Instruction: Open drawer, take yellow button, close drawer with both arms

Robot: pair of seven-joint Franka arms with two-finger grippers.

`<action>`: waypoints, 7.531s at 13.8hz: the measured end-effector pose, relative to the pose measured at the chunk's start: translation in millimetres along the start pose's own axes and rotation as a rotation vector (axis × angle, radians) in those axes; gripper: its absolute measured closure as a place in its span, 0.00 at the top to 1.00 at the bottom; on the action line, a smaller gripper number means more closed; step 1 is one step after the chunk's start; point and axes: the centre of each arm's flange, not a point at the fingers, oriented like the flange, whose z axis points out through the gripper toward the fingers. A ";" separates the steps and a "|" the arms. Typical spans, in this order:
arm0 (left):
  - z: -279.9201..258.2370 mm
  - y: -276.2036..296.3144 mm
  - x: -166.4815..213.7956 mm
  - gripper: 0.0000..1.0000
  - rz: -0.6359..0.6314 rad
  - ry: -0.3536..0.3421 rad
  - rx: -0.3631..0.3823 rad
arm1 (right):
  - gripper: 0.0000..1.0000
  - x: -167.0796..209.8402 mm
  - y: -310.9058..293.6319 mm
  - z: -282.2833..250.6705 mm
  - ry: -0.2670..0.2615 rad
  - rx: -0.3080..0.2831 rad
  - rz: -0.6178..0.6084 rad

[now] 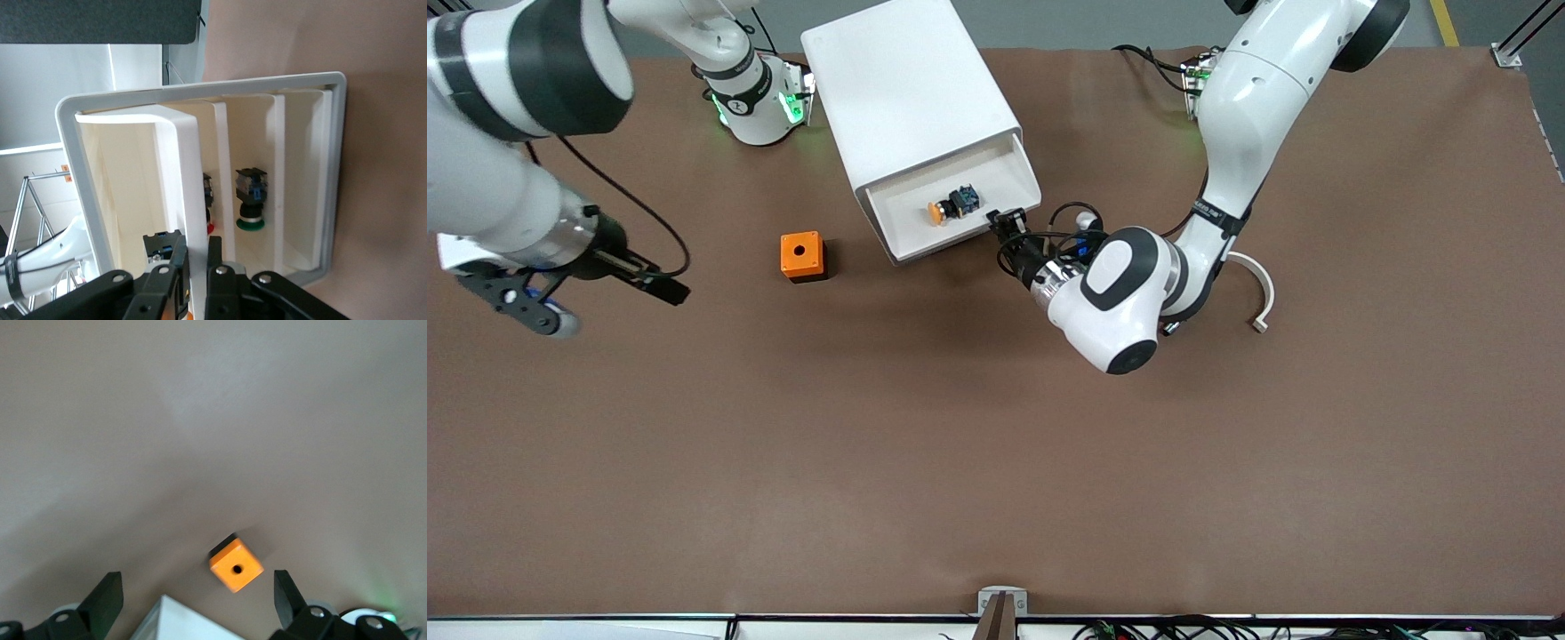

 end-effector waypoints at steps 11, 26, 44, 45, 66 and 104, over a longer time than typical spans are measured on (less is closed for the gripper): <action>-63.1 9.6 12.5 0.67 0.094 -0.097 -0.039 | 1.00 -170.8 -140.7 29.8 0.022 0.081 0.166; -229.5 59.2 124.9 1.00 0.508 0.068 -0.403 | 1.00 -291.4 -228.3 138.4 0.037 0.040 0.288; -281.3 47.3 156.0 1.00 0.989 0.488 -0.570 | 0.57 -299.6 -230.4 158.9 0.039 0.004 0.312; -280.2 45.5 154.1 0.99 1.010 0.497 -0.567 | 0.47 -299.6 -230.4 158.9 0.039 0.004 0.312; -133.6 -70.8 -18.2 1.00 1.624 0.835 -0.706 | 0.40 65.7 -39.6 142.5 -0.005 0.005 -0.215; 201.6 -144.4 -52.6 1.00 1.467 0.882 -0.510 | 1.00 261.1 159.1 310.3 0.089 0.019 -0.631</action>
